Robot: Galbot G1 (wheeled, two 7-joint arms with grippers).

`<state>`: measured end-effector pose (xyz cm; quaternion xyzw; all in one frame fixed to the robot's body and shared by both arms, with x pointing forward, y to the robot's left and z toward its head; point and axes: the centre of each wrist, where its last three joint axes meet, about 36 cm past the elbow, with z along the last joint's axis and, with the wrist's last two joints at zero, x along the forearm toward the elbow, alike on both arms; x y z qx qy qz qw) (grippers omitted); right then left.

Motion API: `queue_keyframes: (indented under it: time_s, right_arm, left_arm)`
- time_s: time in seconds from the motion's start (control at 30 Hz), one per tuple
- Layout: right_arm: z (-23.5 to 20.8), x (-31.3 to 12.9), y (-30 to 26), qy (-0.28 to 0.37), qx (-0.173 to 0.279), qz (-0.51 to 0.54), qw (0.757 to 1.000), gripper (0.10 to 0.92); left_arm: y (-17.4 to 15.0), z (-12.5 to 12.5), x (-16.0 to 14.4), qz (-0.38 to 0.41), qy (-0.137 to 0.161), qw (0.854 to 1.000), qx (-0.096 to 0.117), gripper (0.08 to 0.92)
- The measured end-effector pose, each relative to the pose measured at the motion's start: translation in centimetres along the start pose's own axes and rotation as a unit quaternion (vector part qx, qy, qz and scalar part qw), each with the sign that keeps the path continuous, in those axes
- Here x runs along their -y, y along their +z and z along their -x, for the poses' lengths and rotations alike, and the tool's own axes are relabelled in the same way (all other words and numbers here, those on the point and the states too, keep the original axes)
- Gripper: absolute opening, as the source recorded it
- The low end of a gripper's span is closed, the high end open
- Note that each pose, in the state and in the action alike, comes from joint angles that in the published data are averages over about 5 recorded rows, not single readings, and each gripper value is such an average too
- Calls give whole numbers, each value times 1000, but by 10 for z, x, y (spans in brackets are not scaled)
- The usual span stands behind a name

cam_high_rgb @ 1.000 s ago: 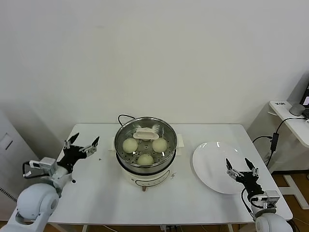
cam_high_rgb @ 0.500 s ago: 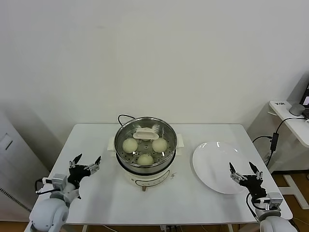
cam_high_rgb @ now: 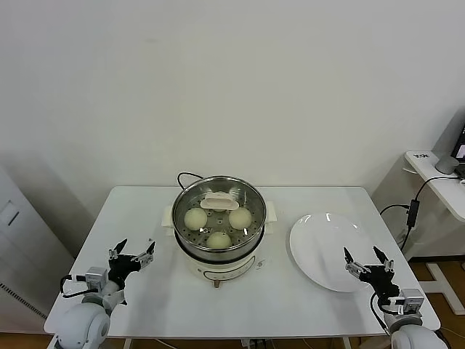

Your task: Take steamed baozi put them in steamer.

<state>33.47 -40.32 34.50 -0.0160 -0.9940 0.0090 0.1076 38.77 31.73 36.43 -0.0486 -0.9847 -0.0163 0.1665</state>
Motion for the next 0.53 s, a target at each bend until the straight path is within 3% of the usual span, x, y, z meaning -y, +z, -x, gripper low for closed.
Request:
queue_keyframes:
  time_s: [0.53]
  right_arm:
    - [2,-2,4,-6,-9,-6,1000,823]
  left_arm:
    - [0,0,2,-1,-5,1000,1,823]
